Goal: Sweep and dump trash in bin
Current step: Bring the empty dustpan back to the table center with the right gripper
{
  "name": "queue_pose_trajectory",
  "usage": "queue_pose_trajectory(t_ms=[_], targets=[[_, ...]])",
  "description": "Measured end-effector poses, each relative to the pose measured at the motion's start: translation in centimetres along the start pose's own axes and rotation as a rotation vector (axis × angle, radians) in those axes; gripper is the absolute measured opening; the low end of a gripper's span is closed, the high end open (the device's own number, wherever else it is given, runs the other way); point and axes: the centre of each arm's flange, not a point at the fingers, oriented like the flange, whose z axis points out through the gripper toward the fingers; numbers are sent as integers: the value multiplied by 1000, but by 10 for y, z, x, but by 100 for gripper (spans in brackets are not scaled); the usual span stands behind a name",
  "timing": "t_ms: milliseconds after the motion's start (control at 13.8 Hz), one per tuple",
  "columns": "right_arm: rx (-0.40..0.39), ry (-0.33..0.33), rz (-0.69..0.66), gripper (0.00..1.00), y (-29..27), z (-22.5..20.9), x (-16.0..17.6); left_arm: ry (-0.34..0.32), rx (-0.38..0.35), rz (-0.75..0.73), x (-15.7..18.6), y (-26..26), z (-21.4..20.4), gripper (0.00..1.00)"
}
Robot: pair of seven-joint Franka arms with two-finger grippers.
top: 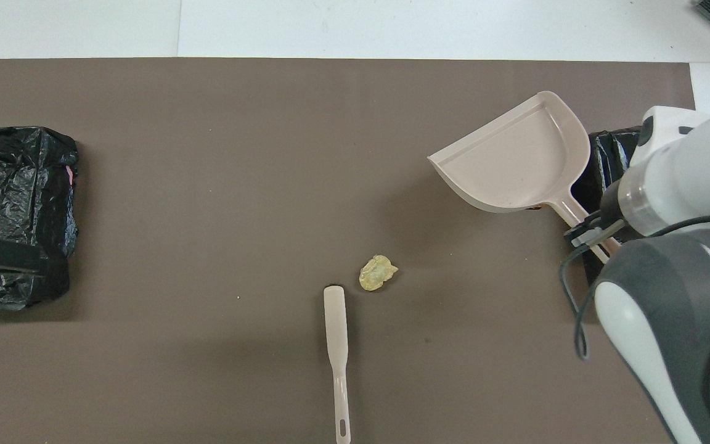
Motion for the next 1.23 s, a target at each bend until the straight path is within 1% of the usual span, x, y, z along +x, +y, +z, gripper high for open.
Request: queue_pose_trajectory(t_ms=[145, 362, 579, 723, 868, 1013, 1230], targets=[[44, 3, 153, 31, -34, 16, 22, 6, 0, 1, 1, 1, -1, 100], [63, 33, 262, 31, -98, 39, 58, 25, -1, 1, 3, 1, -2, 100], [72, 43, 297, 31, -164, 65, 93, 70, -4, 2, 9, 2, -3, 100], [79, 38, 335, 31, -199, 79, 116, 92, -7, 3, 14, 2, -2, 100], [87, 37, 375, 31, -220, 92, 140, 94, -17, 3, 21, 4, 4, 100], [92, 51, 411, 31, -239, 110, 165, 88, -22, 7, 27, 7, 10, 100], [76, 76, 452, 31, -263, 151, 199, 89, -23, 18, 29, 13, 13, 100]])
